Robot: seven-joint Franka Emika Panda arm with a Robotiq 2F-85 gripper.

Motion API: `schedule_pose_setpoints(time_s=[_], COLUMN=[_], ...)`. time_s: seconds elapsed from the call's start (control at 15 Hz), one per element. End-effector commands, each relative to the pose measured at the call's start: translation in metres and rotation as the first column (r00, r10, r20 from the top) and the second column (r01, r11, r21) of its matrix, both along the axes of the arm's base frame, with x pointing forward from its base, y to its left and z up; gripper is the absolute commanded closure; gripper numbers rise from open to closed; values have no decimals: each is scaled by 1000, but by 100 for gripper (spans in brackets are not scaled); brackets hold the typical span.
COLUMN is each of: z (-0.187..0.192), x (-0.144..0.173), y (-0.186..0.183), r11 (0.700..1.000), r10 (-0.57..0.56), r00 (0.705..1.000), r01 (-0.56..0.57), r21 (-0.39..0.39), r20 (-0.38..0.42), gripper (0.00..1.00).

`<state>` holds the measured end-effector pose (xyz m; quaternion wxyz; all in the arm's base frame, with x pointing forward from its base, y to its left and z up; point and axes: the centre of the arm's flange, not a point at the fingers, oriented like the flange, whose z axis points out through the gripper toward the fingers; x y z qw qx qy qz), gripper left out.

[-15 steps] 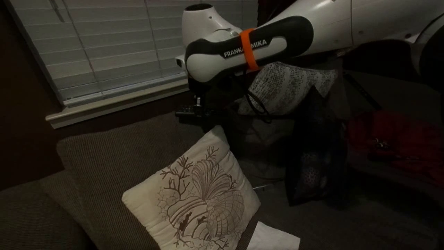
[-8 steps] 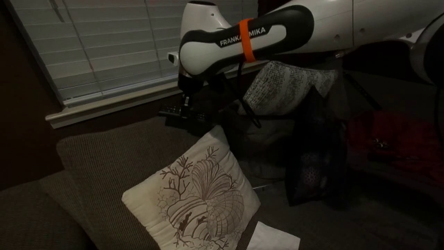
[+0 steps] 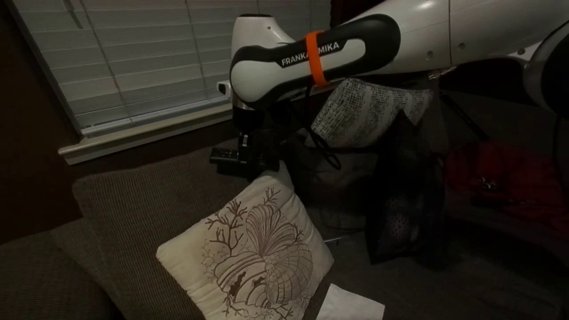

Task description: Put the remote control on the backrest of the sofa.

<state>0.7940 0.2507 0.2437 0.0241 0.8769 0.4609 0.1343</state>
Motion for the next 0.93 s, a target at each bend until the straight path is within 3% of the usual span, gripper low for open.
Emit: schedule_pose_setpoints(time_s=[0.0, 0.6, 0.67, 0.73, 0.87], z=[-5, -30, -30, -28, -24], x=[71, 74, 75, 75, 76], y=[20, 16, 16, 17, 16], r11=[1000, 995, 995, 994, 993], r10=[4, 54, 61, 74, 85], r00=[1000, 996, 995, 994, 992], r01=[-3, -48, -54, -67, -78], r21=[-29, -87, -85, -88, -87], r20=[30, 76, 75, 81, 89], gripper=[72, 72, 22, 21, 8])
